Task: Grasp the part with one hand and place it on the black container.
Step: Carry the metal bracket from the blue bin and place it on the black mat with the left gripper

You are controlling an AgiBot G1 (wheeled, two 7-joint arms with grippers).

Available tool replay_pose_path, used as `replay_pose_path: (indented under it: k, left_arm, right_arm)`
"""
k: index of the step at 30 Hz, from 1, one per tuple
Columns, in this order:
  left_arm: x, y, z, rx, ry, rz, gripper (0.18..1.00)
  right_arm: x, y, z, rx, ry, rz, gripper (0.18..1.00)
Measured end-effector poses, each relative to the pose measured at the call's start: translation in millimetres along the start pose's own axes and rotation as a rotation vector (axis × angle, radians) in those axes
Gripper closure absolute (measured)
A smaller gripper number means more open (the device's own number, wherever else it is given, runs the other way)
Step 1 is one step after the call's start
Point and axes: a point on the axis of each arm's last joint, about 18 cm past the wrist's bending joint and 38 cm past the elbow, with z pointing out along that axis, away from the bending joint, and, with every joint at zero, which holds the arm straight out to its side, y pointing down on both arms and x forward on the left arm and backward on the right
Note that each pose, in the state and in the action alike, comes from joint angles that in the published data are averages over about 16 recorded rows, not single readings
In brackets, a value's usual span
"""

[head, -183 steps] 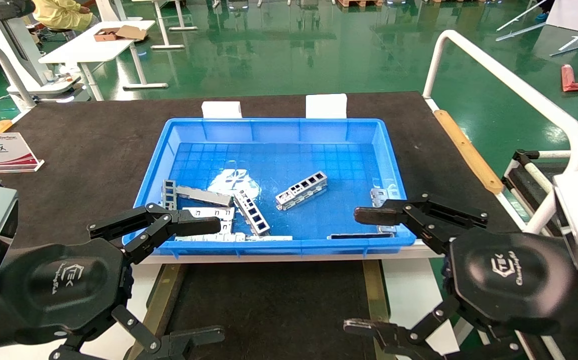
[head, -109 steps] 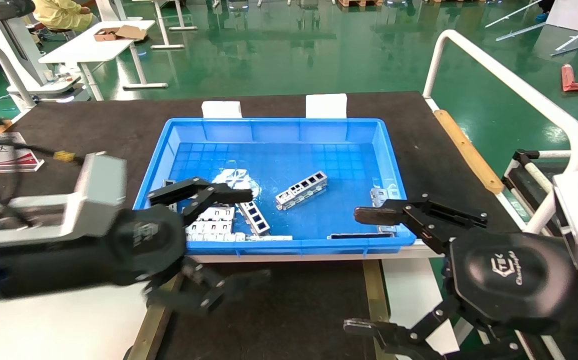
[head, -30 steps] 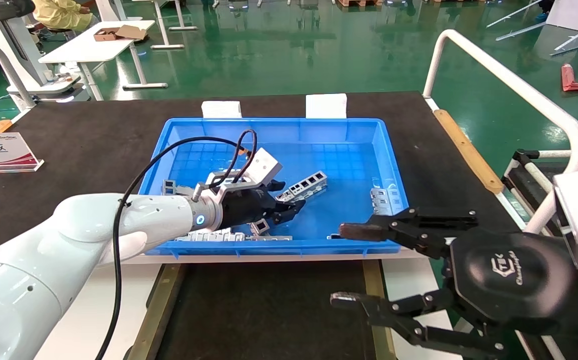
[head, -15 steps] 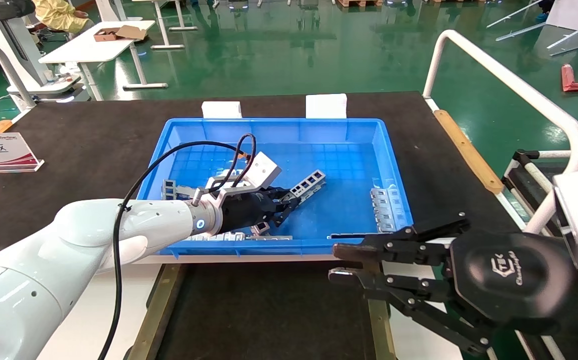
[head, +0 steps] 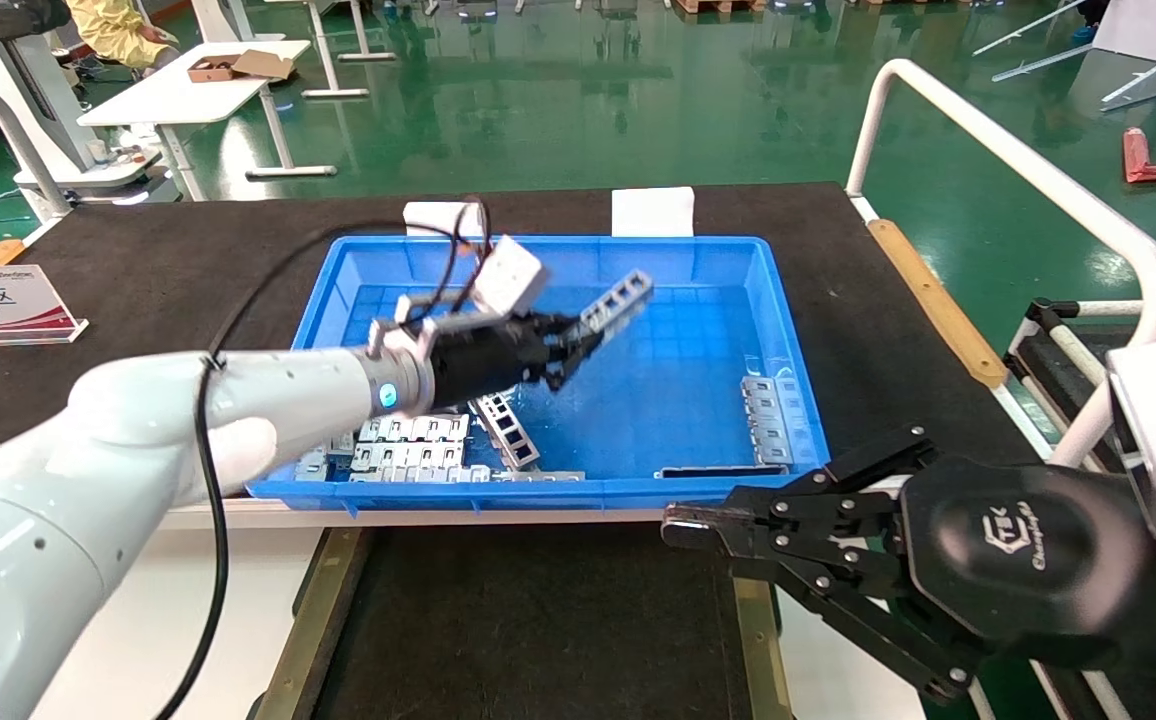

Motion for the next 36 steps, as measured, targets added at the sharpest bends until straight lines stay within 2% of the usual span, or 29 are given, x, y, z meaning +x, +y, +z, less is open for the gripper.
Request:
replay_pose_path:
  k: [7,17,26,36]
  left_arm:
    - [-8,-24,-15,0.068,0.053,0.006,0.863]
    - [5,-35,-67,0.170,0.306,0.057,0.863]
    - [19,-14,-125,0.216,0.498,0.085,0.863]
    - [38,32,-176,0.172,0.581,0.056,0.863]
  right_arm:
    - [0,0,0,0.000,0.000,0.000,0.986]
    - [0,0,0,0.000,0.000,0.000,0.988]
    - [0,0,0,0.000,0.000,0.000,0.988]
    - [0,0,0,0.000,0.000,0.000,0.988]
